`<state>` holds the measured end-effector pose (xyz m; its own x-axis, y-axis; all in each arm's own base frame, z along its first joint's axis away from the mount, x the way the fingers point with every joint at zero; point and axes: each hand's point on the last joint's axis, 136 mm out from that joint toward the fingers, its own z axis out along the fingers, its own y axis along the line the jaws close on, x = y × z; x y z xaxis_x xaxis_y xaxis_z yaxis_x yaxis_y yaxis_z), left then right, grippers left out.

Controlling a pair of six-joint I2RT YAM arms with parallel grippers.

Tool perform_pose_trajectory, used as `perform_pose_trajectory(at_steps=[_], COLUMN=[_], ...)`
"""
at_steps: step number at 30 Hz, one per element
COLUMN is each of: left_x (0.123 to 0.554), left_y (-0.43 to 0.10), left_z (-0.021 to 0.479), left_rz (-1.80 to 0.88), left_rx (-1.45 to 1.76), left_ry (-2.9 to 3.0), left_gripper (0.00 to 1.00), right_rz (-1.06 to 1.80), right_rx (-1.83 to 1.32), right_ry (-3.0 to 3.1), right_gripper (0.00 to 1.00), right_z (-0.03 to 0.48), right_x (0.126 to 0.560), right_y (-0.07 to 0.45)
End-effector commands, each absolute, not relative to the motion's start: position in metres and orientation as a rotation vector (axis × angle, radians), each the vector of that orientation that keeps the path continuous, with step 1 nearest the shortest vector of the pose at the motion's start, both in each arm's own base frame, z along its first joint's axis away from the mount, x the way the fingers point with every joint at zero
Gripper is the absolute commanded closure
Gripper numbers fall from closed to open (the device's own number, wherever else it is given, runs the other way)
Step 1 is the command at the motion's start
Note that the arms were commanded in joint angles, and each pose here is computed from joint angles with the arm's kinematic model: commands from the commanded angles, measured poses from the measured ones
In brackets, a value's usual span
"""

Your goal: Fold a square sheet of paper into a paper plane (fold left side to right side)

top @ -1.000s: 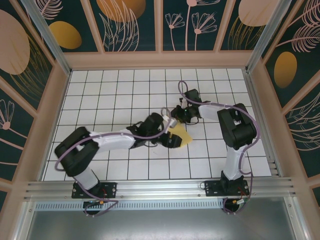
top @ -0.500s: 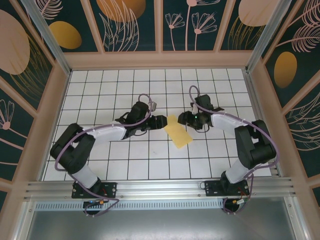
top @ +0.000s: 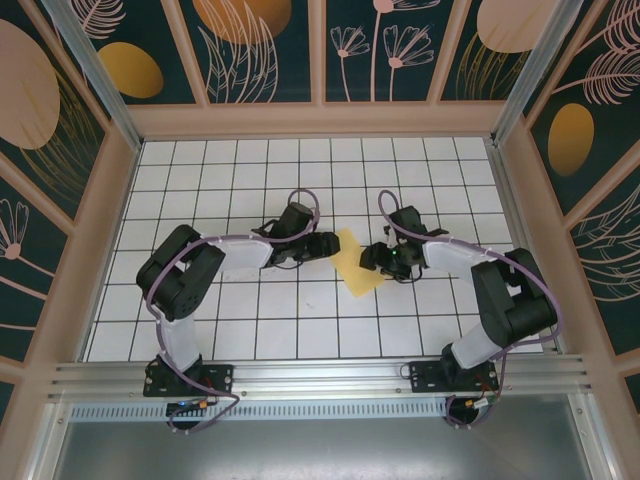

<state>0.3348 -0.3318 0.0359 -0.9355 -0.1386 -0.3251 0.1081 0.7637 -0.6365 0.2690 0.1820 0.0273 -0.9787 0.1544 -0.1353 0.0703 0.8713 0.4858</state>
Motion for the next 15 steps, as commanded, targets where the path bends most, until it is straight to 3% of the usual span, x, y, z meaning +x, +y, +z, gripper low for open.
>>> perform_pose_trajectory(at_steps=[1, 15], left_x=[0.342, 0.381], left_y=[-0.336, -0.329], left_z=[0.033, 0.043], left_rz=[-0.979, -0.926], left_rx=[-0.024, 0.002], left_ry=[2.623, 2.593], left_gripper=[0.39, 0.38], right_rz=[0.765, 0.964], right_rx=[0.184, 0.154], right_ry=[2.960, 2.899], right_gripper=[0.37, 0.37], right_z=[0.021, 0.034], right_x=[0.241, 0.228], right_y=[0.190, 0.237])
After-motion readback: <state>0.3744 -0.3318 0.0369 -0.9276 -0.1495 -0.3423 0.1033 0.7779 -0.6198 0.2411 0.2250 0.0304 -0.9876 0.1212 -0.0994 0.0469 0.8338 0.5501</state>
